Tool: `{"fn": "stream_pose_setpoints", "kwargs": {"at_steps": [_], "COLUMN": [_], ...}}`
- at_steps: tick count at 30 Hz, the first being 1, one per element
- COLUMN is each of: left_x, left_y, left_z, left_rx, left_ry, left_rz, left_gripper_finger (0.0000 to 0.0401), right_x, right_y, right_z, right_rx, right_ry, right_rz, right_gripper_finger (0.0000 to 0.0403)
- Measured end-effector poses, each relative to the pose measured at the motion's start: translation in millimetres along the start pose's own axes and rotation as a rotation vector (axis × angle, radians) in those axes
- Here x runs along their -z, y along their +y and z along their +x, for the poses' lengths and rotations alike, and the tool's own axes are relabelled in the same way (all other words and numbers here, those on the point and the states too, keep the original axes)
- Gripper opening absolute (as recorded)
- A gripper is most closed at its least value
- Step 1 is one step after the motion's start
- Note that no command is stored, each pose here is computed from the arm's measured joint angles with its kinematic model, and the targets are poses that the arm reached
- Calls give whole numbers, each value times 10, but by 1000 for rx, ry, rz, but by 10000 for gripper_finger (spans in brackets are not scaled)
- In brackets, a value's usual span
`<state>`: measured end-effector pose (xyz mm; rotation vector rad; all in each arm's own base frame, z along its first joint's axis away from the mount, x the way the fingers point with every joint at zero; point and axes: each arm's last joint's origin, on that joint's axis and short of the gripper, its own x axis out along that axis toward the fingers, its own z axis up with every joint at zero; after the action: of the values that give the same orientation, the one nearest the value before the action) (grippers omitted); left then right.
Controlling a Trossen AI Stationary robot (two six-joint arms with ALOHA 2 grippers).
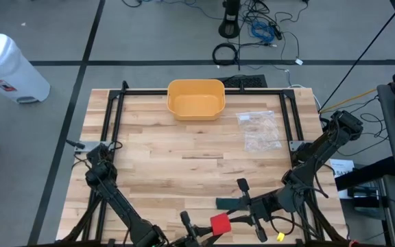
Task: Roll bandage
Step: Roll the red bandage
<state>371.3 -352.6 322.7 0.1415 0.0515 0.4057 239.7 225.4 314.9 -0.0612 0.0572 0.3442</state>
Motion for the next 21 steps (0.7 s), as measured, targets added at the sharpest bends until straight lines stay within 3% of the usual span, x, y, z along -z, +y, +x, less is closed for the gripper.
{"fn": "stream_pose_setpoints", "kwargs": {"at_steps": [8,21], "left_x": [0,-13], "left_y": [1,-23], "left_z": [-6,-163], "left_rx": [-10,-94], "left_ry": [1,8], "left_rz": [5,47], "left_gripper_finger": [65,64], "right_x": [6,-54], "right_y": [2,135], "right_z": [-6,-181], "right_rx": [-3,-66], "right_ry": [10,29], "right_rz": [25,38], "right_gripper_finger": [109,111]}}
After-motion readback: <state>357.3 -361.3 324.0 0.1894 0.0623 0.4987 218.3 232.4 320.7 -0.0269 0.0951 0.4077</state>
